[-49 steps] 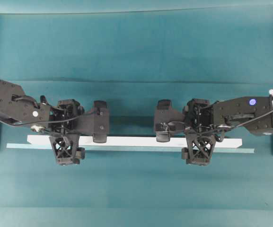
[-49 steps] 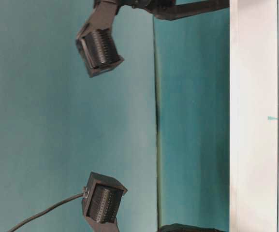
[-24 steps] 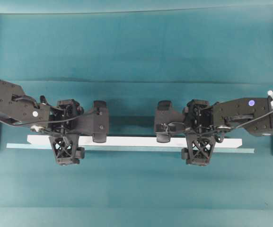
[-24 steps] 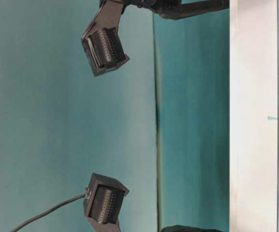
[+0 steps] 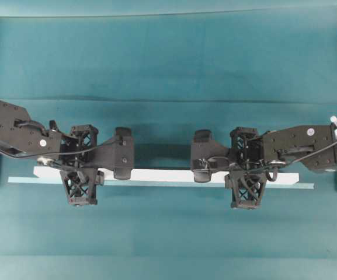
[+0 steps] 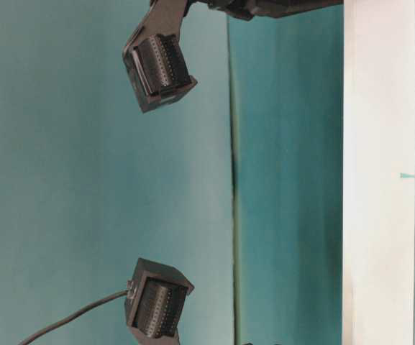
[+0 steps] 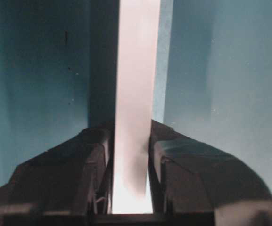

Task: Lift a wooden board with both hands.
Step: 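Lift the board slightly with both grippers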

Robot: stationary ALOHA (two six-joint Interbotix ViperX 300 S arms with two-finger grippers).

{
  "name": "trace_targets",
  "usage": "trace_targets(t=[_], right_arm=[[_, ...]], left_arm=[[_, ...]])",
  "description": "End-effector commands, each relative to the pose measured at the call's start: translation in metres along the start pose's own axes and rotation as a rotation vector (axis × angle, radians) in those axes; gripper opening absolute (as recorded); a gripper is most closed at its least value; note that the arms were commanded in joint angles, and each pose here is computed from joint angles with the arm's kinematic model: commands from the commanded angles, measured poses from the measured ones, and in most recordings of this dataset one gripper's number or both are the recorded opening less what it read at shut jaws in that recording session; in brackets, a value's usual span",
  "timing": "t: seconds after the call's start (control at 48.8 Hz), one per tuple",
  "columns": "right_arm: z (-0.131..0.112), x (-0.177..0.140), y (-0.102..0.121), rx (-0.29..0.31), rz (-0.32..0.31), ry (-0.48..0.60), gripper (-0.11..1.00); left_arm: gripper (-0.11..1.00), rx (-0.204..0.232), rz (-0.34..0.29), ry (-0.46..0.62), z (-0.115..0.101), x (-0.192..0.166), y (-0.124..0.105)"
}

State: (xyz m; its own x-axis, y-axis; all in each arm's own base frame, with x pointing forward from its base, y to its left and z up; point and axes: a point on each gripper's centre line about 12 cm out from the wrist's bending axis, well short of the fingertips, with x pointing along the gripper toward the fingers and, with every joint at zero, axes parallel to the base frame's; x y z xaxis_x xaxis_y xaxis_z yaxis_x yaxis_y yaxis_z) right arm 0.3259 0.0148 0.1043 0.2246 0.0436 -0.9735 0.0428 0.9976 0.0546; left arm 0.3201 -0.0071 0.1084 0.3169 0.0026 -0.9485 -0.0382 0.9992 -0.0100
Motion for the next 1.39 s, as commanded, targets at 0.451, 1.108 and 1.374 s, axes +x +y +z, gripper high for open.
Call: trace_targets(t=[0.451,1.108,1.374], right_arm=[[0.0,0.002,-0.003,0.005,-0.004,0.007,0.21],[0.018,-0.04,-0.006,0.024,-0.001,0.014,0.21],[0.03,-0.083,-0.011,0.039,0.0,0.015,0.21]], left_arm=[[0.17,-0.014,0.0,-0.02,0.005,-0.003,0.001],[0.17,-0.031,0.0,-0.058,0.022,-0.049,0.001],[0.17,-0.034,0.008,-0.028,0.029,-0.081,0.002]])
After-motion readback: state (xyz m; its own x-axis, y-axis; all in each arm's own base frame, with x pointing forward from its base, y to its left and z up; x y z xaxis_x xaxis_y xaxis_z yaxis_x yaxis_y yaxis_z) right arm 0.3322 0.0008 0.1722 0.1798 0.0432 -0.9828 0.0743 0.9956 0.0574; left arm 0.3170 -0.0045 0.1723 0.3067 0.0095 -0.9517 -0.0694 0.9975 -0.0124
